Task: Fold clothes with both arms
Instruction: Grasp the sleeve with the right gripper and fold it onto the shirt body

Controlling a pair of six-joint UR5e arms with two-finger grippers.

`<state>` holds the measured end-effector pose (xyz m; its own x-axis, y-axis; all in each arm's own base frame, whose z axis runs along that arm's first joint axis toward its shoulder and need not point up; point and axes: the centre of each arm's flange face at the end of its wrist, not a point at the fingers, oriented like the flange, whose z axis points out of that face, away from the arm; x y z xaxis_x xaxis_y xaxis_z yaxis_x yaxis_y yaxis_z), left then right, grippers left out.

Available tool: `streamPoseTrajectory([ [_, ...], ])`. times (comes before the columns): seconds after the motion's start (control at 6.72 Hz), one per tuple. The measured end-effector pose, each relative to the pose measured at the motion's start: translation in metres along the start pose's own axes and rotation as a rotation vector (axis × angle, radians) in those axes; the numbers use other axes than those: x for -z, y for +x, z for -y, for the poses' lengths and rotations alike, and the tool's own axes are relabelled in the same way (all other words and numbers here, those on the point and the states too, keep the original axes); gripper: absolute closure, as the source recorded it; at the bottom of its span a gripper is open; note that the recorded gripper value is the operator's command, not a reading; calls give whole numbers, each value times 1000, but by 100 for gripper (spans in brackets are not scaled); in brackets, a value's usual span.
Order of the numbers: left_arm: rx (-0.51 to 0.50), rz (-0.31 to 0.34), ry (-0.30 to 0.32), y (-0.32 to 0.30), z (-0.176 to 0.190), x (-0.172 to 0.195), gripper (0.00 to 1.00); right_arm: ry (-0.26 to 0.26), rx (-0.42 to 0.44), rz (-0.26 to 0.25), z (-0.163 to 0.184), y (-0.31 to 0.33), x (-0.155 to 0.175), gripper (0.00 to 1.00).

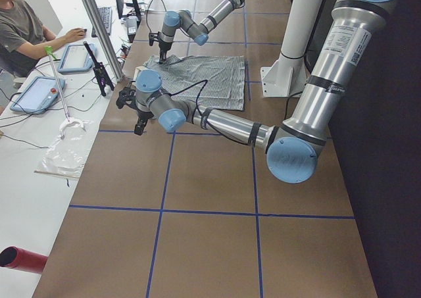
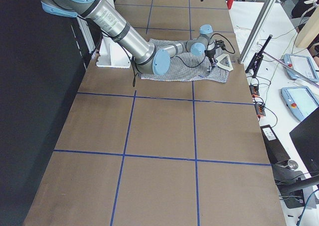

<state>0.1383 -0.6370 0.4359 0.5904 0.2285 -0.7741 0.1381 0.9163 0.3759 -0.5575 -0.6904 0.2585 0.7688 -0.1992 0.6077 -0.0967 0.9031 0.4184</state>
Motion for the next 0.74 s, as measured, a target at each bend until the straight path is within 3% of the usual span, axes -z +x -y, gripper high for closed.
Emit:
streamPoseTrajectory([
  [0.3,-4,-3,-4,4,0,-3,0,-19,-14,34,9,3,8,0],
  [0.74,11,-10,3,11,5,-1,0,-140,-99,160,8,85,24,0],
])
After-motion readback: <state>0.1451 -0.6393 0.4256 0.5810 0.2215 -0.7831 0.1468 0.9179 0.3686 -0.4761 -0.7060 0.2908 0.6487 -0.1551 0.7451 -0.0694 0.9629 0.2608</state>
